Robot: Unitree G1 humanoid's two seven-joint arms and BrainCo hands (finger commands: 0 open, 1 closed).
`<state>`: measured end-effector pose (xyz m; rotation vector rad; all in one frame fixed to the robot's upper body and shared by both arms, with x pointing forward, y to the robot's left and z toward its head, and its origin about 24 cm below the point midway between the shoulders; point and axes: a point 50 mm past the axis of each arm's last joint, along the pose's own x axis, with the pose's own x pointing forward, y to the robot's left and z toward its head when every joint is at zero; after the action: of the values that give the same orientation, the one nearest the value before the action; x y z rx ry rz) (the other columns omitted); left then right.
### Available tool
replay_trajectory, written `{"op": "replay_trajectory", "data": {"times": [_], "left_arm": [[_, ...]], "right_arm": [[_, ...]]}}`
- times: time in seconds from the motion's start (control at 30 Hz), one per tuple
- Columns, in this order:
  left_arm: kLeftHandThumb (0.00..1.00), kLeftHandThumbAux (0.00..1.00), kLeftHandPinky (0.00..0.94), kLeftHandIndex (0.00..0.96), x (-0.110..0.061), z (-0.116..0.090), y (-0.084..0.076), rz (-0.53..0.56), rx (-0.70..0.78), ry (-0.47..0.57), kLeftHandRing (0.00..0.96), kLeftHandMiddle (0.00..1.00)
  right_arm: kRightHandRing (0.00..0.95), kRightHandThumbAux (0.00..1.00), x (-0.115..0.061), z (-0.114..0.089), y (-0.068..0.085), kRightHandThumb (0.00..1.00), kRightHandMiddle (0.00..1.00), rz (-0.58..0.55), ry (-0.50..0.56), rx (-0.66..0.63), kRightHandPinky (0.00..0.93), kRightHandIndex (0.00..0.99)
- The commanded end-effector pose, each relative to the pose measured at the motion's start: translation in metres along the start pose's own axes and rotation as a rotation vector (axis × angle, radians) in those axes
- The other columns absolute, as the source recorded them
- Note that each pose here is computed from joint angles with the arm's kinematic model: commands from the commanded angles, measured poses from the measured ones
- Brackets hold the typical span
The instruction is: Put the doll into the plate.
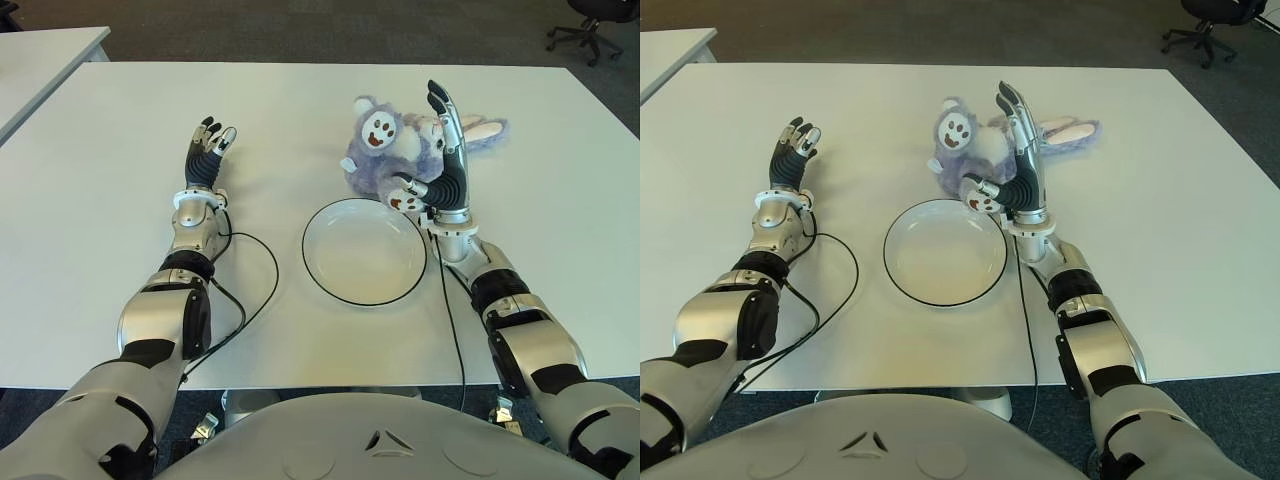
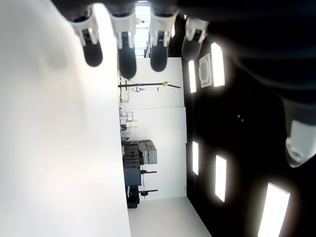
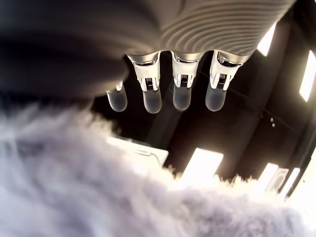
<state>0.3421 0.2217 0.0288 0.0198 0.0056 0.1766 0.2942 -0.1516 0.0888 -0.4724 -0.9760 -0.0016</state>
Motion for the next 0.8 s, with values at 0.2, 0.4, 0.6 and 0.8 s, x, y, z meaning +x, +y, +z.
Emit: {"op": "replay_trajectory", "data": {"times": [0.2, 0.4, 0.6, 0.8], "left_arm": [[0.000, 0.474, 0.105, 0.000, -0.034, -0.057, 0.007, -0.008, -0.019, 0.255, 0.132, 0.119], [0.000, 0.471, 0.111, 0.000, -0.034, -0.057, 0.006, -0.007, -0.018, 0.254, 0.131, 0.115], [0.000, 0.473, 0.115, 0.000, -0.034, -0.057, 0.006, -0.007, -0.019, 0.251, 0.137, 0.118], [0.000, 0.473, 0.129, 0.000, -0.035, -0.057, 0.006, -0.007, -0.023, 0.249, 0.137, 0.118]], "right_arm": [[0.083, 0.401, -0.146, 0.015, 0.024, 0.221, 0.115, 0.016, 0.541, 0.132, 0.063, 0.053], [0.085, 0.418, -0.143, 0.013, 0.023, 0.225, 0.114, 0.041, 0.520, 0.126, 0.076, 0.068], [0.075, 0.417, -0.142, 0.011, 0.022, 0.227, 0.102, 0.074, 0.497, 0.098, 0.077, 0.087], [0.070, 0.417, -0.140, 0.011, 0.022, 0.237, 0.098, 0.091, 0.480, 0.095, 0.077, 0.097]]}}
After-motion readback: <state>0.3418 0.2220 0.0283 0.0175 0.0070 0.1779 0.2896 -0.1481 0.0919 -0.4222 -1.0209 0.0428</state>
